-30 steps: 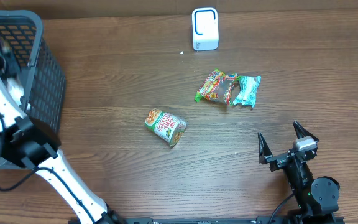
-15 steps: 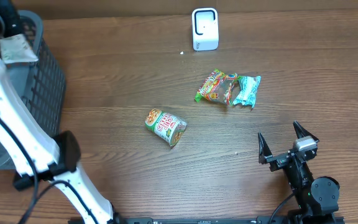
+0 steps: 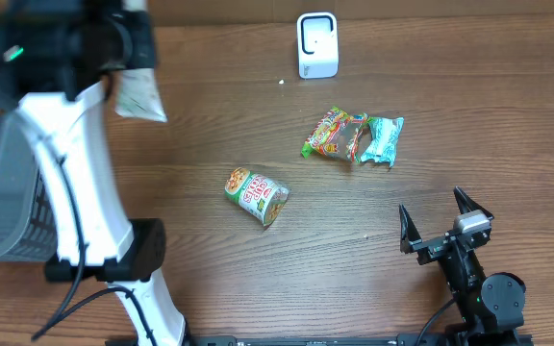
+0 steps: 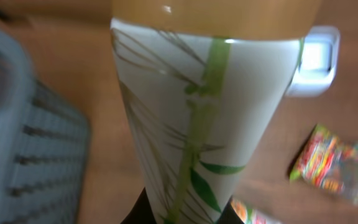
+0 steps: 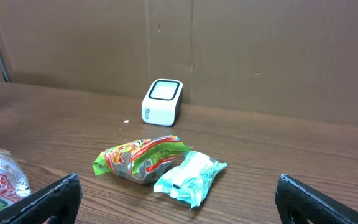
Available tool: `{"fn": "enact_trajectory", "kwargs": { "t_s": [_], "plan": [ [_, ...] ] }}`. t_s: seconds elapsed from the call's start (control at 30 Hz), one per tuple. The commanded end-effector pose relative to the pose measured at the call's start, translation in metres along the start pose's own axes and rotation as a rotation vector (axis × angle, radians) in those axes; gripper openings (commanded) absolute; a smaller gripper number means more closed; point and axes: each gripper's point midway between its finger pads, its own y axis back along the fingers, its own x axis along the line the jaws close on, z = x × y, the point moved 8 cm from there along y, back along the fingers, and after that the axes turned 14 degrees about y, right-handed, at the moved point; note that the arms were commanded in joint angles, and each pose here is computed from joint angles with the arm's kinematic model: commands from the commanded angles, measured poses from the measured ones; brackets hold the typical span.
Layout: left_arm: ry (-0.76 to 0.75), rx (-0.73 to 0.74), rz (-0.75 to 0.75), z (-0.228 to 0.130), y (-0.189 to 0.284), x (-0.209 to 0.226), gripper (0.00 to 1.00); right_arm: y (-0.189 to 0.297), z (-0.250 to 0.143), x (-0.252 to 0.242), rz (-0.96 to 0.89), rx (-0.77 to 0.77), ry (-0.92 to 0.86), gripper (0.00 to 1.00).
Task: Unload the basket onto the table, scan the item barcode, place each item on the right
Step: 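Lift the white-gold bottle out and lower it onto the table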
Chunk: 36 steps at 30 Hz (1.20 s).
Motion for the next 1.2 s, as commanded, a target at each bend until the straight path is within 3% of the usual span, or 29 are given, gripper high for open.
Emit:
{"fn": "enact_trajectory", "kwargs": {
  "t_s": [0.0,0.4,0.57,0.77,1.0,1.17],
  "plan": [
    [0.077,0.131,0.131,-0.016,-0.047,-0.002,0.04,0.000,-0.002,0.001,-0.004,-0.002,-0.003,1.00],
    [0.061,0.462,0.007,-0.098,-0.197,-0.020,0.04,0.000,-0.002,0.001,-0.004,-0.002,-0.003,1.00],
    [0.042,0.500,0.017,-0.137,-0.237,-0.017,0.04,0.000,-0.002,0.001,-0.004,-0.002,-0.003,1.00],
    [0.033,0.469,0.060,-0.153,-0.259,-0.005,0.04,0.000,-0.002,0.001,-0.004,-0.002,-0.003,1.00],
    [0.004,0.421,0.066,-0.143,-0.260,-0.005,0.60,0.000,-0.002,0.001,-0.004,-0.002,-0.003,1.00],
    [-0.022,0.373,0.039,-0.111,-0.231,-0.015,0.70,0.000,-0.002,0.001,-0.004,-0.002,-0.003,1.00]
  ]
}}
